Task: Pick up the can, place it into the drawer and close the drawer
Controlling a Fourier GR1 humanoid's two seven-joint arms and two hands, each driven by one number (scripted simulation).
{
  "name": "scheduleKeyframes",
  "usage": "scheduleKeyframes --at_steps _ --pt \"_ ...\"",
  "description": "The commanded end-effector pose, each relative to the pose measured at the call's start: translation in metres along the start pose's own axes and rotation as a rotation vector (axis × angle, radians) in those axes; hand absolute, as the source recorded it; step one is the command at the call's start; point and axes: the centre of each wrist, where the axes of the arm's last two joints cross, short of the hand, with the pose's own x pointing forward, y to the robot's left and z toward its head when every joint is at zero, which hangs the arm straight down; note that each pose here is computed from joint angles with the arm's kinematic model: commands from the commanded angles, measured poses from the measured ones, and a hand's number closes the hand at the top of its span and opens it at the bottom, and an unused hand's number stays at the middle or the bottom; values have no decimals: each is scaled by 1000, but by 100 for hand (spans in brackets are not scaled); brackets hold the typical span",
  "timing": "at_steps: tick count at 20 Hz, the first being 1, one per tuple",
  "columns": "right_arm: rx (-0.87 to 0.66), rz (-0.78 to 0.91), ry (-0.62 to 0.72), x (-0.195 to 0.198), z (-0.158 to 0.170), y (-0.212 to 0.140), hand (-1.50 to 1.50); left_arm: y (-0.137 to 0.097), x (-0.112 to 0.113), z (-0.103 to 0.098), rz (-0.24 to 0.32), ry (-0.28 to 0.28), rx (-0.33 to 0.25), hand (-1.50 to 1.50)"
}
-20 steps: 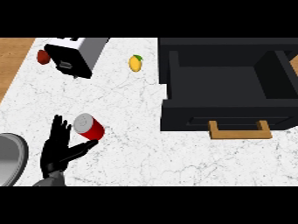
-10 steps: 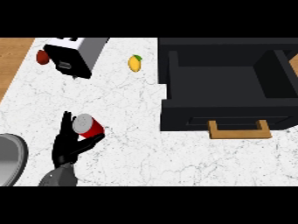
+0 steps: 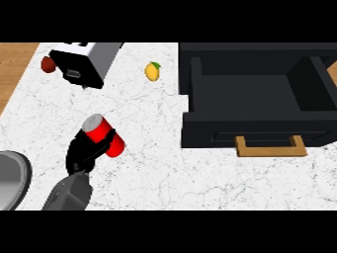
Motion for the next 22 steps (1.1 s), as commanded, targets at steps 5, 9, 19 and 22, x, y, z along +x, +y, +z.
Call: scheduleKeyframes --at_steps 5,9,19,22 --pt "-8 -10 15 12 7 12 -150 -10 19 -17 16 -70 -143 150" --pt "-29 -7 20 -8 2 3 -150 -16 23 1 -21 -121 -229 150" --pt "-2 -13 31 4 10 11 -150 -76 84 -21 -50 -224 -305 150" --pt "-33 -15 -18 -2 7 25 -150 -87 88 8 -89 -237 -343 150"
